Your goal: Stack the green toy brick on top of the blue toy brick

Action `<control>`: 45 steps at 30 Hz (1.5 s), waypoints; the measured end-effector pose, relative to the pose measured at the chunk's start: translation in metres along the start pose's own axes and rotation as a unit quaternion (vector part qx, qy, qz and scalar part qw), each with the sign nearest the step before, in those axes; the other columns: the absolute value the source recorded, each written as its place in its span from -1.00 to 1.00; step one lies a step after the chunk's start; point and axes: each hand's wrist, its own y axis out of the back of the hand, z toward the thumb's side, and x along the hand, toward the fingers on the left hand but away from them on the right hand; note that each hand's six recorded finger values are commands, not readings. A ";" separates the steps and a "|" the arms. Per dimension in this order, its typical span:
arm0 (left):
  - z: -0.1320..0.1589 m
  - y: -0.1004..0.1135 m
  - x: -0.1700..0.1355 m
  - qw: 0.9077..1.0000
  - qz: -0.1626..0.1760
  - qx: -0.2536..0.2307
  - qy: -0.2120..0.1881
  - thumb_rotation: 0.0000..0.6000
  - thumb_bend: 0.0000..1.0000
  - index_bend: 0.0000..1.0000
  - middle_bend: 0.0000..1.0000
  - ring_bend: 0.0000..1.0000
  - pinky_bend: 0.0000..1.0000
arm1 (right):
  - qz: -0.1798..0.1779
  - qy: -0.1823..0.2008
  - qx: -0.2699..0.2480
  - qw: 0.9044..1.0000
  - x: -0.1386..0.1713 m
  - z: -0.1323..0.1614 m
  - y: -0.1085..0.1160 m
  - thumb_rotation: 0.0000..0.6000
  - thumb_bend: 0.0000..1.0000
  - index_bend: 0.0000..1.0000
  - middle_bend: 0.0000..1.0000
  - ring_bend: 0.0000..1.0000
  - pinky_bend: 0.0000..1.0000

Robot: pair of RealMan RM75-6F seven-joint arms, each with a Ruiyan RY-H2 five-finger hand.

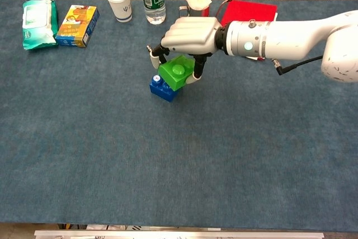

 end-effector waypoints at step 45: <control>-0.005 0.001 -0.004 1.000 0.001 0.000 0.004 1.00 -0.59 -1.00 -0.99 -0.96 -1.00 | 0.041 -0.088 0.029 0.995 -0.033 -0.040 -0.014 1.00 -0.43 -0.07 -0.12 -0.37 -0.08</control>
